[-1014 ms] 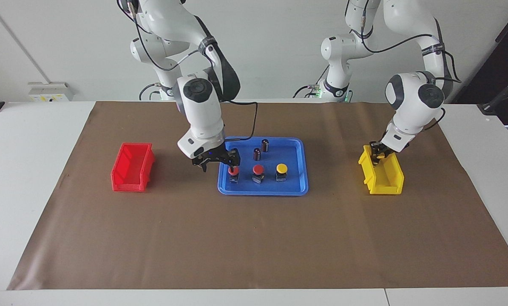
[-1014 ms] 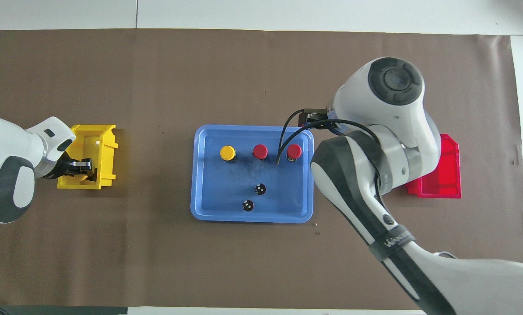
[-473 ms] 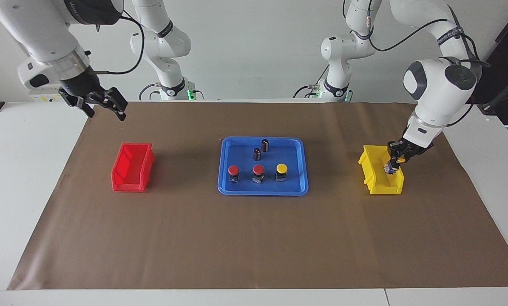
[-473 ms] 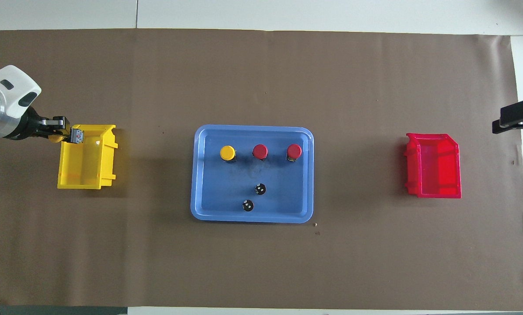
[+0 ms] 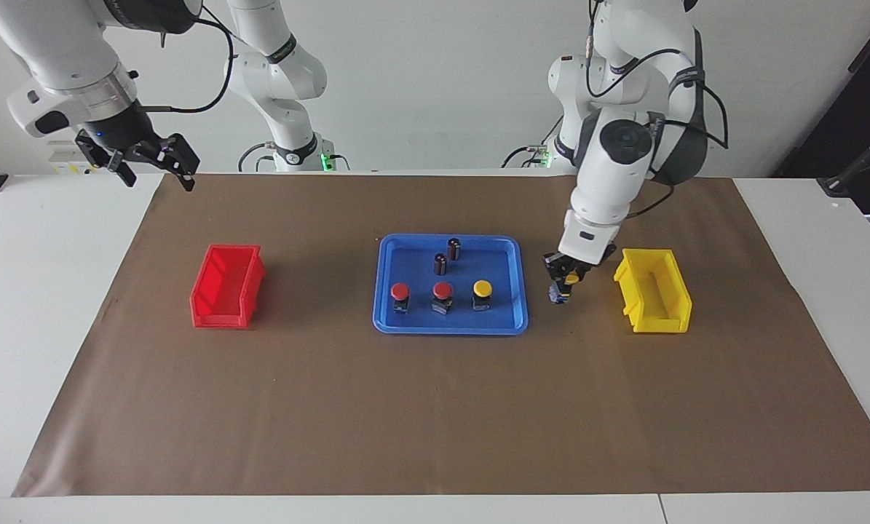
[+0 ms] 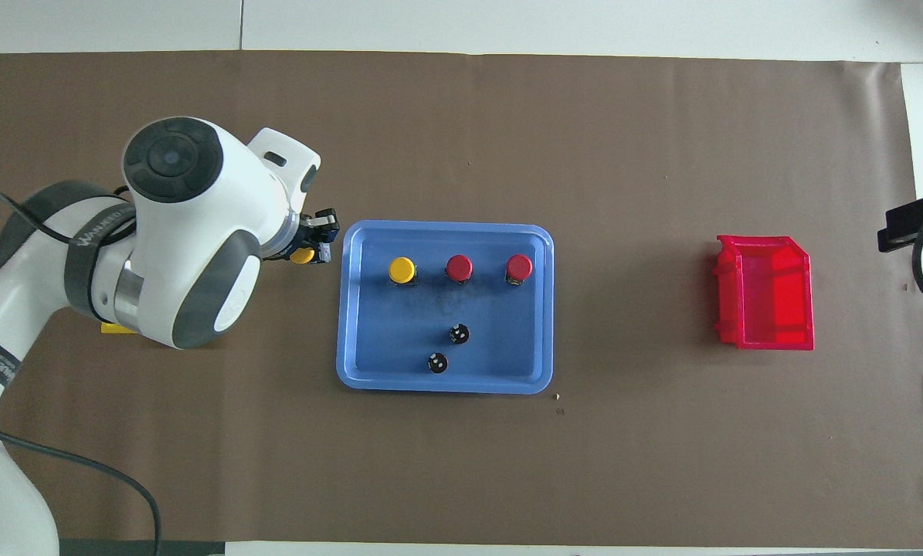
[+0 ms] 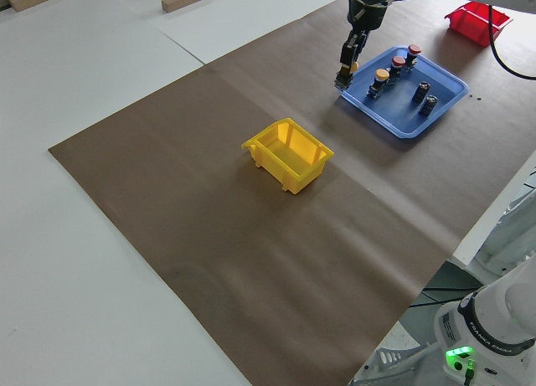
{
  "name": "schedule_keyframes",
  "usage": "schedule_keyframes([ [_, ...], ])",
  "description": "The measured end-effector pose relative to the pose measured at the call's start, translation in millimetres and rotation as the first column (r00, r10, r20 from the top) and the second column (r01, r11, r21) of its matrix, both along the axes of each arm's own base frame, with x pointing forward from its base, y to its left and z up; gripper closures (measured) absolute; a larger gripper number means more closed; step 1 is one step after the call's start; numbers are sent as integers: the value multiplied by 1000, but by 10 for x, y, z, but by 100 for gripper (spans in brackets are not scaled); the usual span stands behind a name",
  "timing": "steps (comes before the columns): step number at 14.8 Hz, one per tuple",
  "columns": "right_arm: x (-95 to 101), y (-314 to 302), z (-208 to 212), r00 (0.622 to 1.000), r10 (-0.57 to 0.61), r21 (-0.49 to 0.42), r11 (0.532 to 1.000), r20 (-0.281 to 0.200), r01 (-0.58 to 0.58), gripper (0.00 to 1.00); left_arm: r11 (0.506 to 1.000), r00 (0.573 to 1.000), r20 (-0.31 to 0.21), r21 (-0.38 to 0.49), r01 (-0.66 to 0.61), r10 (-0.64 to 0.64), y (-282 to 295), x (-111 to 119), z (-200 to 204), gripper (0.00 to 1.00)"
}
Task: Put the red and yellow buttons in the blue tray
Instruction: 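Lower the yellow button into the tray with the left gripper and release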
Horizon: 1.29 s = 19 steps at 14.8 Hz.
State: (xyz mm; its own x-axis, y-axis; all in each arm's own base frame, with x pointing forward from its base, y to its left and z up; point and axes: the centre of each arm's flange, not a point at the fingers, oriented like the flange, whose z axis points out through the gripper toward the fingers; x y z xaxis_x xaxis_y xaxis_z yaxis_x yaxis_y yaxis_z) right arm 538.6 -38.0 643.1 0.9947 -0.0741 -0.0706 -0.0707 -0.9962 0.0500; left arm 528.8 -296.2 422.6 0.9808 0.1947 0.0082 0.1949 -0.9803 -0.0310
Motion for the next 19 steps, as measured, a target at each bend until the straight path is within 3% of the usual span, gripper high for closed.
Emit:
schedule_keyframes([
  [3, -1, -2, -9, 1000, 0, 0, 1000, -3, 0, 0, 1000, 1000, -9, 1, -1, 1, -338, -170, -223, 60],
  [12, 5, -11, -60, 1000, 1, 0, 1000, -13, -1, 0, 1000, 1000, -24, 19, 8, -8, -341, -199, -617, 60],
  [14, 5, -9, -60, 1000, 2, 1, 1000, -13, -2, 0, 1000, 1000, -22, 21, 14, -14, -337, -187, -655, 45],
  [17, 7, 18, -60, 1000, 8, 1, 1000, -13, -8, 0, 997, 997, -18, 23, 72, -71, -270, -131, -635, 11],
  [18, 8, 25, -60, 1000, 9, 1, 1000, -13, -9, 0, 996, 996, -14, 21, 90, -89, -206, -72, -597, 4],
  [19, 8, 28, -60, 1000, 10, 1, 1000, -13, -10, 0, 995, 995, -7, 19, 96, -96, -130, 5, -531, 4],
])
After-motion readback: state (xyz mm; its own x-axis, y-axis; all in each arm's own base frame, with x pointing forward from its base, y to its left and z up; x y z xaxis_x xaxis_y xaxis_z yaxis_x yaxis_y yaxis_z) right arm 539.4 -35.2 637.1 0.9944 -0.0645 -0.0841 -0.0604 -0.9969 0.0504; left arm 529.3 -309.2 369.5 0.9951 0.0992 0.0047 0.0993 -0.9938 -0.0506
